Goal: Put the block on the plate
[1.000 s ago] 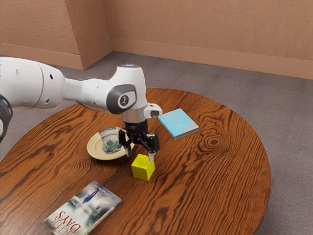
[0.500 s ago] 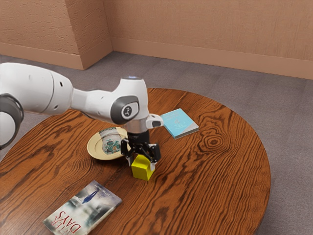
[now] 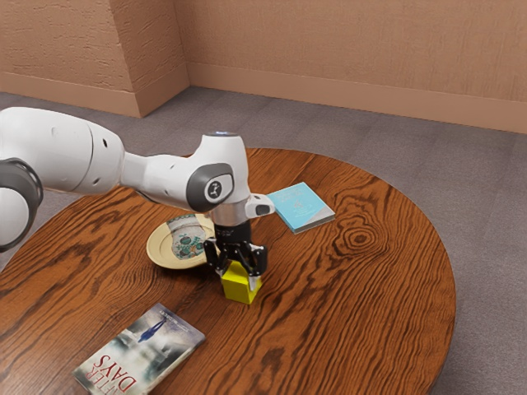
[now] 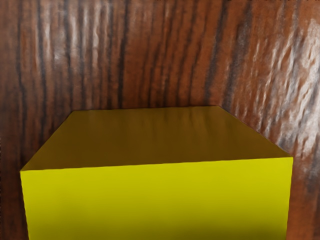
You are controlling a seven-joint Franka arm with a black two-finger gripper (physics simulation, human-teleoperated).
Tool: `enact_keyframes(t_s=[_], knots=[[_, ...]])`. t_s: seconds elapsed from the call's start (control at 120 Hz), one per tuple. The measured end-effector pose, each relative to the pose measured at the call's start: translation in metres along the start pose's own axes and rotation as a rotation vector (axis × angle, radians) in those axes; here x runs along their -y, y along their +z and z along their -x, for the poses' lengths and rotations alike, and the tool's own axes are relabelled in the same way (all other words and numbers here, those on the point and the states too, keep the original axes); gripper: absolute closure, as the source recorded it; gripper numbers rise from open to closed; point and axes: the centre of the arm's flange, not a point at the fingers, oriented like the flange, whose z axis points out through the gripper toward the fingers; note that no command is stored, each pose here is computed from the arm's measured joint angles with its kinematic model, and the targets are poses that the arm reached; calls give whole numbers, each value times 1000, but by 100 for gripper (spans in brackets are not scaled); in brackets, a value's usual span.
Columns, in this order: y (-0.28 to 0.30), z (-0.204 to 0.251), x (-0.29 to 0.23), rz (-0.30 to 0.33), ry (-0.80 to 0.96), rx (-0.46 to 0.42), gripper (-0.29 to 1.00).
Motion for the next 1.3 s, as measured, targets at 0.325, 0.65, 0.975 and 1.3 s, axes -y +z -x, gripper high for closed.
enact_keyframes(t_s=[0.325, 0.65, 0.975, 1.3], knots=[[-5, 1, 0, -3, -5, -5, 29], [-42, 9, -4, -9, 0, -55, 31], [-106, 20, 21, -45, -27, -106, 31], [-147, 5, 72, -68, -84, -135, 32]])
